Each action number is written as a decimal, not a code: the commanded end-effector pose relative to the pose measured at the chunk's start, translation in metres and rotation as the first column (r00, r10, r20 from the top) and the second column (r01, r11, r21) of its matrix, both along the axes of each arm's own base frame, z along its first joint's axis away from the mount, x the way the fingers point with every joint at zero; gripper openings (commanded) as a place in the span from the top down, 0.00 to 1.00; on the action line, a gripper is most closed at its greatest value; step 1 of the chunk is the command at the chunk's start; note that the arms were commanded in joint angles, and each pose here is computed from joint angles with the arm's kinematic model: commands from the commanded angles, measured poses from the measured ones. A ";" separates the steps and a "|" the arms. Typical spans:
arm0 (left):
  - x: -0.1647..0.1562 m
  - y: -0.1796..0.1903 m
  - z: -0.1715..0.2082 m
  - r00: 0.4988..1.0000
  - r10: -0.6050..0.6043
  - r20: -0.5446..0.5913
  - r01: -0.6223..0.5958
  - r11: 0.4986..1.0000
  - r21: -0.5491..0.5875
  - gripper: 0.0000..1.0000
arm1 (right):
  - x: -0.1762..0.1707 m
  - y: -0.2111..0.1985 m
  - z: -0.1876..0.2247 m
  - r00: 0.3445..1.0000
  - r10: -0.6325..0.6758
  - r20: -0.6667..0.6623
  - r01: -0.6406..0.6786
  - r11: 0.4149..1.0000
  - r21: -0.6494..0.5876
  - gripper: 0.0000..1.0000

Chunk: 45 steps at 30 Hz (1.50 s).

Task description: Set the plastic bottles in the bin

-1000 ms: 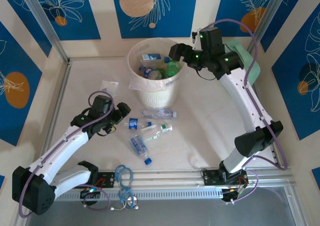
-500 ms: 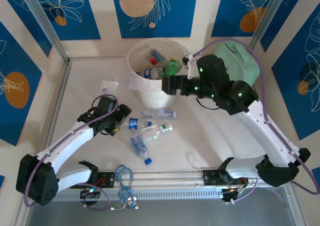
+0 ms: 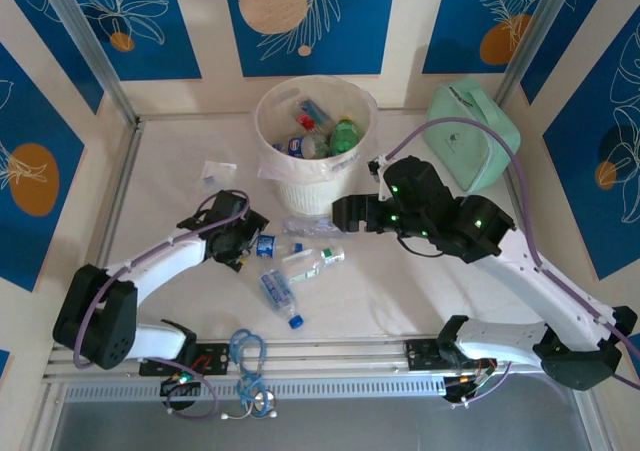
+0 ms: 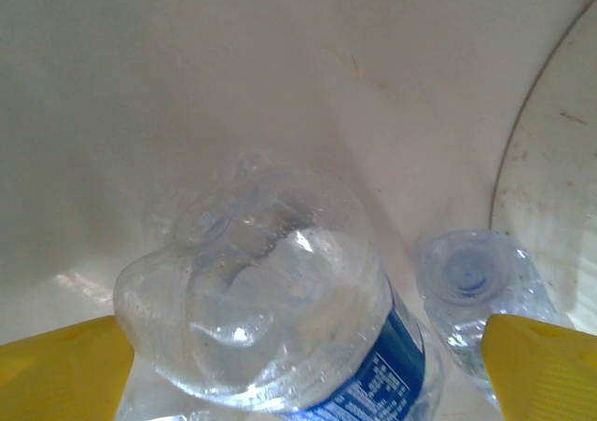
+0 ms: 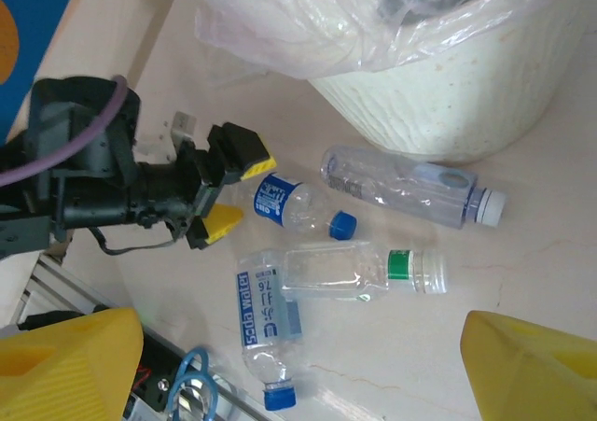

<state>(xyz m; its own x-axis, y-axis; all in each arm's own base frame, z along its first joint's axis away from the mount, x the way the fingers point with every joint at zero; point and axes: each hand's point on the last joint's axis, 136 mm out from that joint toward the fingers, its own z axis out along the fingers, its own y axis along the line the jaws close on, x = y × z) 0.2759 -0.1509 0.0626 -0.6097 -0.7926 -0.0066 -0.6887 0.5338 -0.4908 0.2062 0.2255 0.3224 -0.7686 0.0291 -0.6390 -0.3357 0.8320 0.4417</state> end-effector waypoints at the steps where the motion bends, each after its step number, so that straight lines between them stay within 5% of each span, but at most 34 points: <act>1: -0.001 -0.006 -0.011 0.999 0.036 -0.037 -0.037 0.999 -0.031 0.06 | -0.001 -0.007 0.001 0.999 -0.037 0.001 0.037 0.999 0.003 0.11; 21: 0.007 -0.014 -0.027 0.997 0.043 -0.060 -0.046 0.997 -0.062 0.29 | -0.002 -0.008 -0.005 0.999 -0.053 -0.014 0.053 0.999 0.004 0.20; 35: 0.026 -0.030 0.054 0.980 -0.073 0.183 0.095 0.989 -0.114 0.38 | -0.003 -0.006 0.007 0.999 -0.038 -0.002 0.038 0.999 0.033 0.21; 45: 0.025 -0.054 0.141 0.867 -0.195 0.458 0.300 0.939 -0.168 0.41 | -0.006 0.007 0.025 0.998 0.046 -0.033 -0.040 0.983 0.178 0.21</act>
